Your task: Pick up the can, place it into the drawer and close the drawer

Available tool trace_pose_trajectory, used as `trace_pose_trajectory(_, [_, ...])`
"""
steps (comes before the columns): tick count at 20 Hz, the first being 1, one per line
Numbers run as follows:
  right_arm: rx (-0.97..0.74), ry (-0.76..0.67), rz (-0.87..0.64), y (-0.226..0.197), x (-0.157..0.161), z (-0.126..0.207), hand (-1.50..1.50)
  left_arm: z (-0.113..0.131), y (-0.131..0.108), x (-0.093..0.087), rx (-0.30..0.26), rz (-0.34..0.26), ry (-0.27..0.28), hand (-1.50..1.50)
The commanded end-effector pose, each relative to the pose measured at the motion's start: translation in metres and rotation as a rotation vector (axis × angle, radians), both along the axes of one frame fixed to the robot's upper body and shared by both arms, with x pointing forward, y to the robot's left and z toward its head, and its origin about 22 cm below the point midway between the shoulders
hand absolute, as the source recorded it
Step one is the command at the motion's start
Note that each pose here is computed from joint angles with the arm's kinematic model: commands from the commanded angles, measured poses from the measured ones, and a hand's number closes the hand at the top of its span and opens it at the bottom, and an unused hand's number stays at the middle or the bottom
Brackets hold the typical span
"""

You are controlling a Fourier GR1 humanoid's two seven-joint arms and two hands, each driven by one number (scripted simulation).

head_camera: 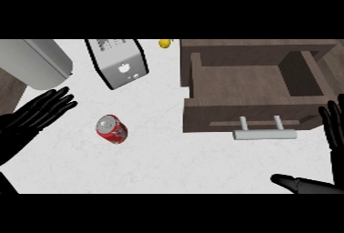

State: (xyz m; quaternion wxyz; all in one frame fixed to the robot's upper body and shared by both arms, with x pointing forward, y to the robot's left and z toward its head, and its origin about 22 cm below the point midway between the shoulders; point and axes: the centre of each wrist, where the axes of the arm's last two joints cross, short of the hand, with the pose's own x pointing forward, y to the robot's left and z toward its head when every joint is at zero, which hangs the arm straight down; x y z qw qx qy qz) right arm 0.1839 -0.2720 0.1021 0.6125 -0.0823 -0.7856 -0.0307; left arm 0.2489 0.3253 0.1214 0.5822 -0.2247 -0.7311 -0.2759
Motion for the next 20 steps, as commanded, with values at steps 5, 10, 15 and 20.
trace_pose_trajectory(5, [0.008, 0.036, -0.032, -0.033, -0.022, 0.001, -1.5, 0.027, 0.057, 0.021, 0.014, -0.067, 0.04, -1.5])
trace_pose_trajectory(10, [-0.003, 0.028, -0.015, -0.051, -0.032, 0.003, -1.5, 0.019, 0.054, 0.027, 0.001, -0.047, 0.061, -1.5])
trace_pose_trajectory(15, [0.008, 0.023, -0.035, -0.067, -0.037, -0.003, -1.5, 0.031, 0.064, 0.019, -0.073, -0.008, 0.173, -1.5])
trace_pose_trajectory(20, [0.025, 0.04, -0.012, -0.058, -0.058, -0.008, -1.5, 0.016, 0.074, 0.03, -0.117, -0.025, 0.271, -1.5])
